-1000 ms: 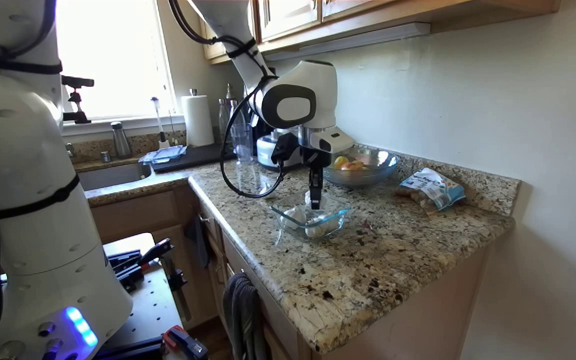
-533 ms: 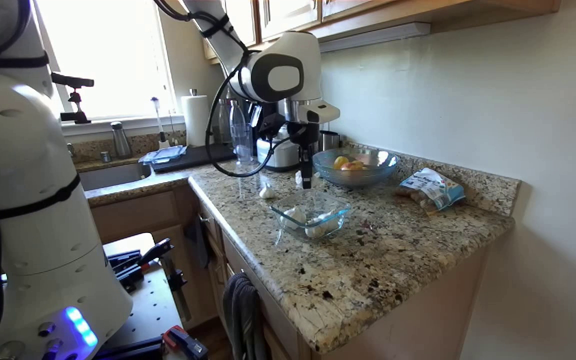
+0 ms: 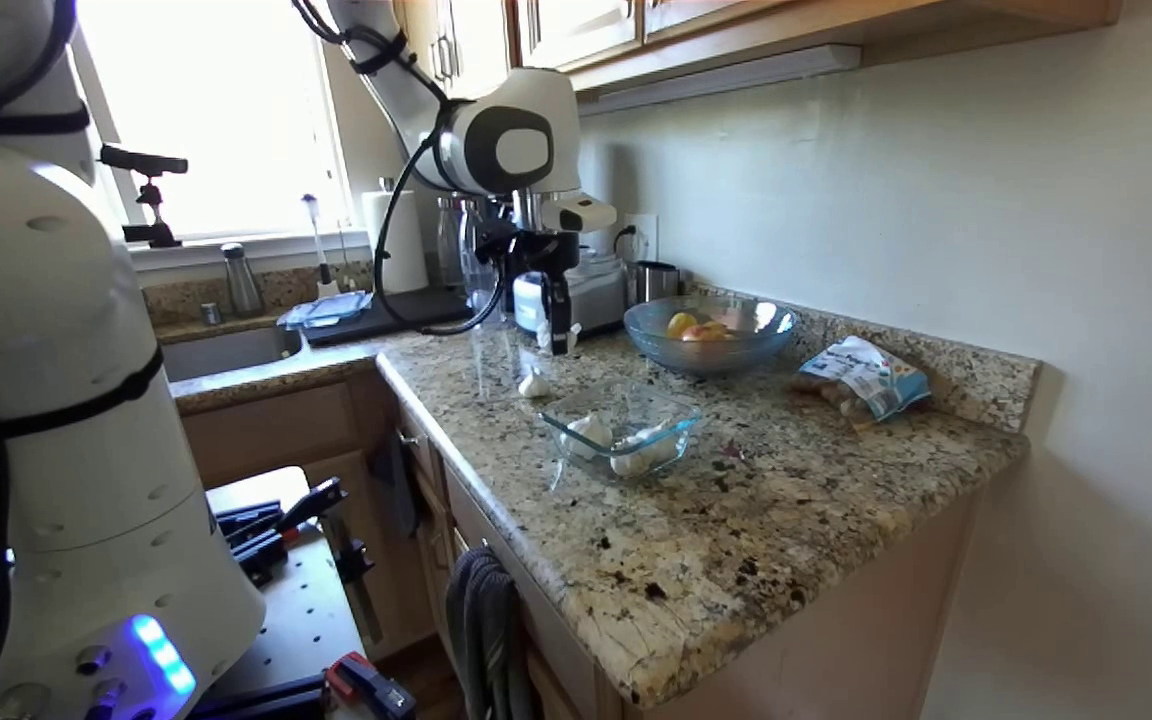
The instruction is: Remove the cloves of garlic from the glass bowl and put it on the counter
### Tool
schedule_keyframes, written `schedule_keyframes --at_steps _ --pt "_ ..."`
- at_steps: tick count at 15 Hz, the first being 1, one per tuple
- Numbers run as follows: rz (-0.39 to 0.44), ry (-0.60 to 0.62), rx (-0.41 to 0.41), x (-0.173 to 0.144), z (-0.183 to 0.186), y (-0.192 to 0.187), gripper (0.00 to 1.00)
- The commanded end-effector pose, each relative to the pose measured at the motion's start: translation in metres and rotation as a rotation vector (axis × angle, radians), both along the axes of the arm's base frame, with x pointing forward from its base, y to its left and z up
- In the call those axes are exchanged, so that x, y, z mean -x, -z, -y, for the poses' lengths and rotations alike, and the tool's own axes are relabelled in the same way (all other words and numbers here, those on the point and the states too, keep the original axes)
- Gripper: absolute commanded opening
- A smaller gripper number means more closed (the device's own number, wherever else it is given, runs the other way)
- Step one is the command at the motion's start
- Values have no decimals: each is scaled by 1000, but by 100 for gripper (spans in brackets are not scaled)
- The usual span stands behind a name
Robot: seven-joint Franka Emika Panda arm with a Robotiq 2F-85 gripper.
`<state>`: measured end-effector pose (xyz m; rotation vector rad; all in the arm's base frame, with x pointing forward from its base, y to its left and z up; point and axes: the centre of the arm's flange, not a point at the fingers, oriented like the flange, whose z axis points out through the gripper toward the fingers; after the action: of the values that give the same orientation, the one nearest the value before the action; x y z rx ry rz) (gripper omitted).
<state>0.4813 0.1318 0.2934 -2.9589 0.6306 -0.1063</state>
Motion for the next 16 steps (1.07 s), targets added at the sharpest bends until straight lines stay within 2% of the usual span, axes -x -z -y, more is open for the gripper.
schedule_keyframes --at_steps 1,6,9,10,11,13,16 --pt "18 -30 5 -7 -28 25 14" --pt "72 -82 40 -18 -44 72 14" --pt "82 -99 55 -19 -42 85 14" --pt "82 -99 61 -17 -42 85 35" --pt "80 -98 72 -15 -42 81 62" --pt "90 -109 70 -6 -39 63 67" --pt "116 -106 64 3 -33 33 87"
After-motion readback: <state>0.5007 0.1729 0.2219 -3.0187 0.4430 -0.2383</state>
